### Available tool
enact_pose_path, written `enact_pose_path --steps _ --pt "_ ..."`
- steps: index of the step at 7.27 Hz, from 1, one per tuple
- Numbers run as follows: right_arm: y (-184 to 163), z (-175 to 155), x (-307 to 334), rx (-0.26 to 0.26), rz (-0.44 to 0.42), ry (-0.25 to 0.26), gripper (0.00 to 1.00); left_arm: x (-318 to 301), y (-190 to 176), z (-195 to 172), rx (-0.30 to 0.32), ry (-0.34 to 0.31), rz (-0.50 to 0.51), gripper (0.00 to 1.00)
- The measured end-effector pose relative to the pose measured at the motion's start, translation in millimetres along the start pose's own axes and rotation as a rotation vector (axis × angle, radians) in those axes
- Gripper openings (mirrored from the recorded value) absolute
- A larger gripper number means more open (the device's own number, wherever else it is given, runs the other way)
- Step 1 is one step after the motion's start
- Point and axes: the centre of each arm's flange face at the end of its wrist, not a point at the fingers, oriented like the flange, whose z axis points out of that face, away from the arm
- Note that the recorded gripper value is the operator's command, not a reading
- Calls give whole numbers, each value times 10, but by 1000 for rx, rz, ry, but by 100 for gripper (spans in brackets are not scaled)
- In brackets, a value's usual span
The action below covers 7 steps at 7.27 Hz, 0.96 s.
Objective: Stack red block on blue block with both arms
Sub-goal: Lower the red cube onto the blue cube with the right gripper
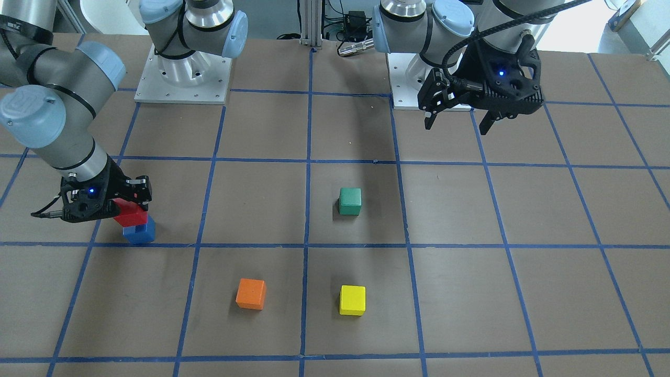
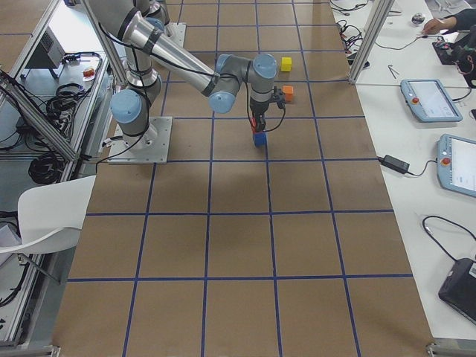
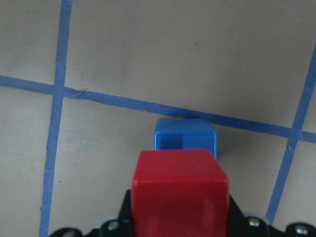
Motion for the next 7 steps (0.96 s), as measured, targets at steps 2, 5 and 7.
enact_pose_path --steps 2,5,7 --pt "-24 52 25 2 0 1 0 0 -1 -4 1 0 0 100" --pt "-48 101 45 5 4 5 0 0 -1 -7 1 0 0 100" --pt "-48 114 48 3 8 7 50 0 -2 -7 2 0 0 100"
